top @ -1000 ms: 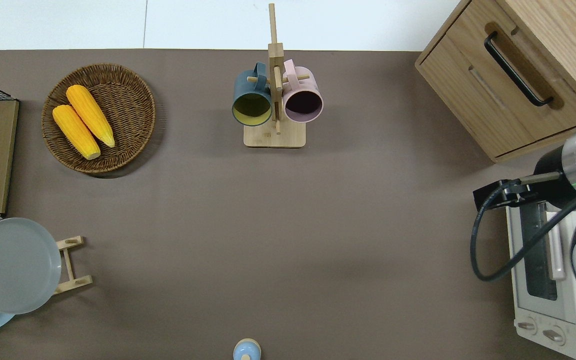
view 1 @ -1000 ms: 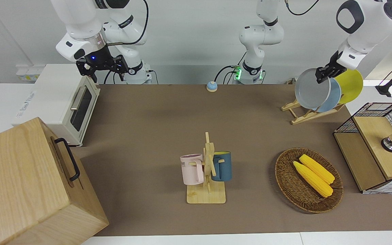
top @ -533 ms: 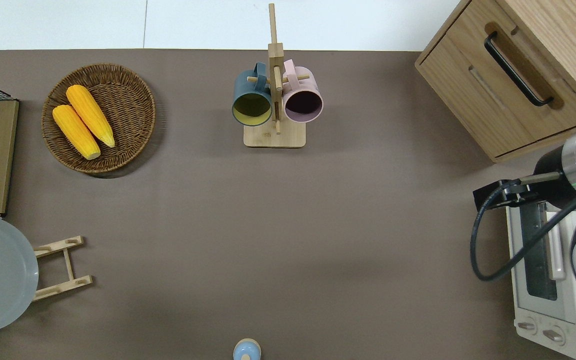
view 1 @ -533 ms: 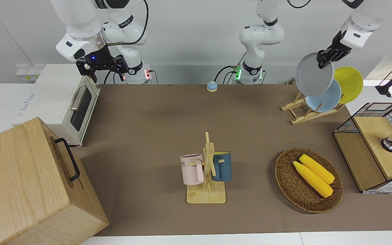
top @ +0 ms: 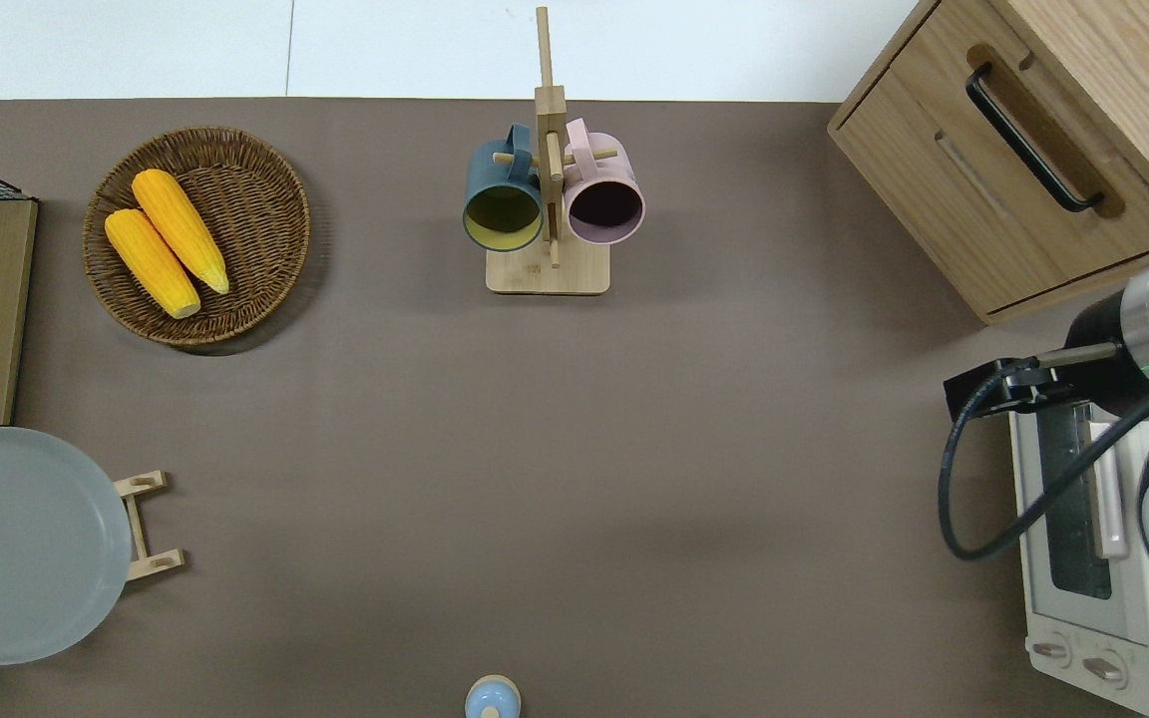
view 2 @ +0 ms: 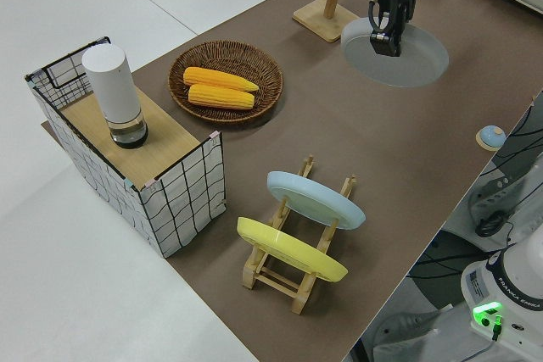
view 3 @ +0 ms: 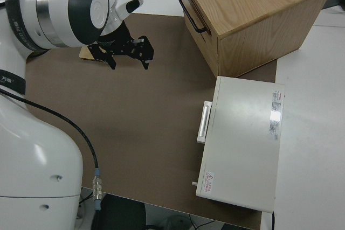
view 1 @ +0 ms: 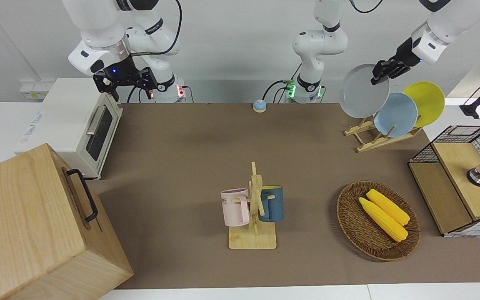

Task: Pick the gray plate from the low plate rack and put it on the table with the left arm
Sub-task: 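Carry the gray plate away from the rack and lower it onto the table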

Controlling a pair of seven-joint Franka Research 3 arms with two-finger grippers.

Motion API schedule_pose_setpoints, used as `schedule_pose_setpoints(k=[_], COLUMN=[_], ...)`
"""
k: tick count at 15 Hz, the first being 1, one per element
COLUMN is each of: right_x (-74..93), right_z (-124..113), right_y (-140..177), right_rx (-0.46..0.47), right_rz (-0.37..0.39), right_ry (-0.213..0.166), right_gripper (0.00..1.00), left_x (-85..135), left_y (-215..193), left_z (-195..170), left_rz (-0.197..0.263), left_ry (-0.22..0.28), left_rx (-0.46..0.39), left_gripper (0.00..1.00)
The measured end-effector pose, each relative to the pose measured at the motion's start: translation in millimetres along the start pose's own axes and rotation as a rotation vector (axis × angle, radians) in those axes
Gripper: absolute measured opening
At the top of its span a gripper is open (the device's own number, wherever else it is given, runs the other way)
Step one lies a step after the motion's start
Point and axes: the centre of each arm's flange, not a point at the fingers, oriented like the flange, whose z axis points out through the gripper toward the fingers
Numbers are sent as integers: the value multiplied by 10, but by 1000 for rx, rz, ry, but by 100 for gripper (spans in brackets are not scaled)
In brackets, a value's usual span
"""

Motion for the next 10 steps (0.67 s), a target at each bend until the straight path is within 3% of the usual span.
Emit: schedule_pose_setpoints(k=[5,10], right_x=[0,0], right_z=[0,0], right_y=[0,0], right_rx=[0,0], right_rz=[0,0], right_ry=[0,0], right_gripper=[99,99], left_x=[254,468], left_y=[199,422], left_z=[536,1014], left_rz=[15,25], left_ry=[-114,-156], left_rx=[-156,-188], left_gripper=[11,11])
